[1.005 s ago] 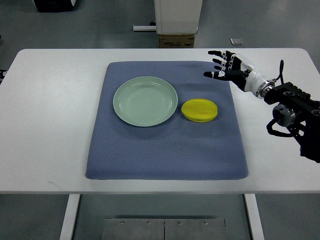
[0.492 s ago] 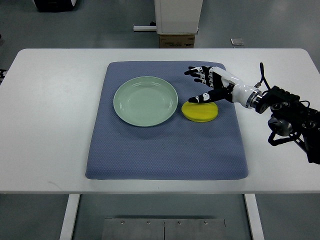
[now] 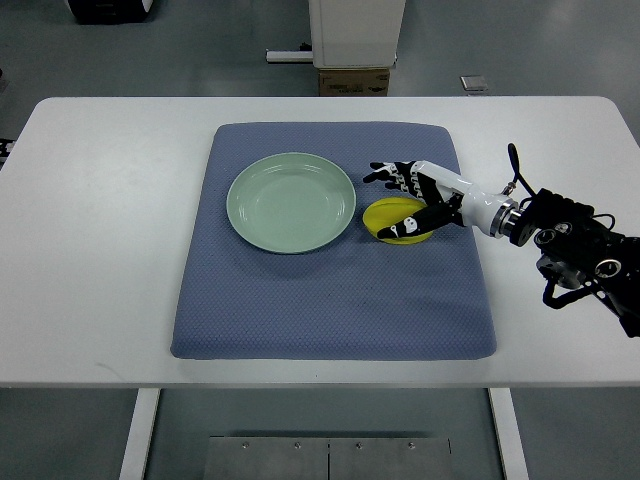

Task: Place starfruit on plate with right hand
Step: 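Close the right hand's fingers around the yellow starfruit, then lift the starfruit with the right hand and carry it over the plate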

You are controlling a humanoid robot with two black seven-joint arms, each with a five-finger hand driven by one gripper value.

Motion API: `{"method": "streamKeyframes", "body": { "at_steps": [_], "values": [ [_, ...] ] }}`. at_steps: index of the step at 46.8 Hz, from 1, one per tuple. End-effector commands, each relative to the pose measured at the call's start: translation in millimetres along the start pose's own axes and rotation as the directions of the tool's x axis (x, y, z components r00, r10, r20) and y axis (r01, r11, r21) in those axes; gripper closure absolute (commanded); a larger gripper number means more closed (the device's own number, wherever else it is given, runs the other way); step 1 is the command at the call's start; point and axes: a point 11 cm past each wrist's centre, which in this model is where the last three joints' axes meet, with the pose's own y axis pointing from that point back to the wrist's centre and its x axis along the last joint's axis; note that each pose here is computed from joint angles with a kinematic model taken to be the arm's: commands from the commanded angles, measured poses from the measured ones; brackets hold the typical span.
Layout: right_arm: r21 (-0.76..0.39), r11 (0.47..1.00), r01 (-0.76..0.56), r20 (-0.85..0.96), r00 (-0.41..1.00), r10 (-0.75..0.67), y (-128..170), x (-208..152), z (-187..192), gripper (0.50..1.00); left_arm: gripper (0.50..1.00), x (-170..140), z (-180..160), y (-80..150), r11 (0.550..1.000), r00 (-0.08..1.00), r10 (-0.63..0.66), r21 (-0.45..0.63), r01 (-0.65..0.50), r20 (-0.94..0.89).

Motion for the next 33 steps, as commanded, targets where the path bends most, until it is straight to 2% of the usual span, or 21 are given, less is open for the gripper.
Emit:
{"method": "streamKeyframes", "body": {
  "at_steps": [1,7,24,31,33],
  "values": [
    [-0.008,1.000,-0.015,-0.005,1.000,0.015,2,3,3,0.515,0.500,0,0,0,1.000,1.000,0.000,0.000,0.000,0.000],
    [-0.019,0.999,-0.032,-0.012,0.999,0.032,4,5,8,0.534,0.500,0,0,0,1.000,1.000,0.000,0.000,0.000,0.000],
    [-0.039,0.999,0.000,-0.035,0.999,-0.001,7,-2,17,0.643,0.500,0,0,0,1.000,1.000,0.000,0.000,0.000,0.000],
    [-0.039,0.999,-0.002,-0.035,0.999,0.000,7,-2,17,0.753,0.500,0,0,0,1.000,1.000,0.000,0.000,0.000,-0.001],
    [-0.040,0.999,-0.005,-0.038,0.999,0.004,7,-2,17,0.812,0.500,0,0,0,1.000,1.000,0.000,0.000,0.000,0.002]
  ]
}}
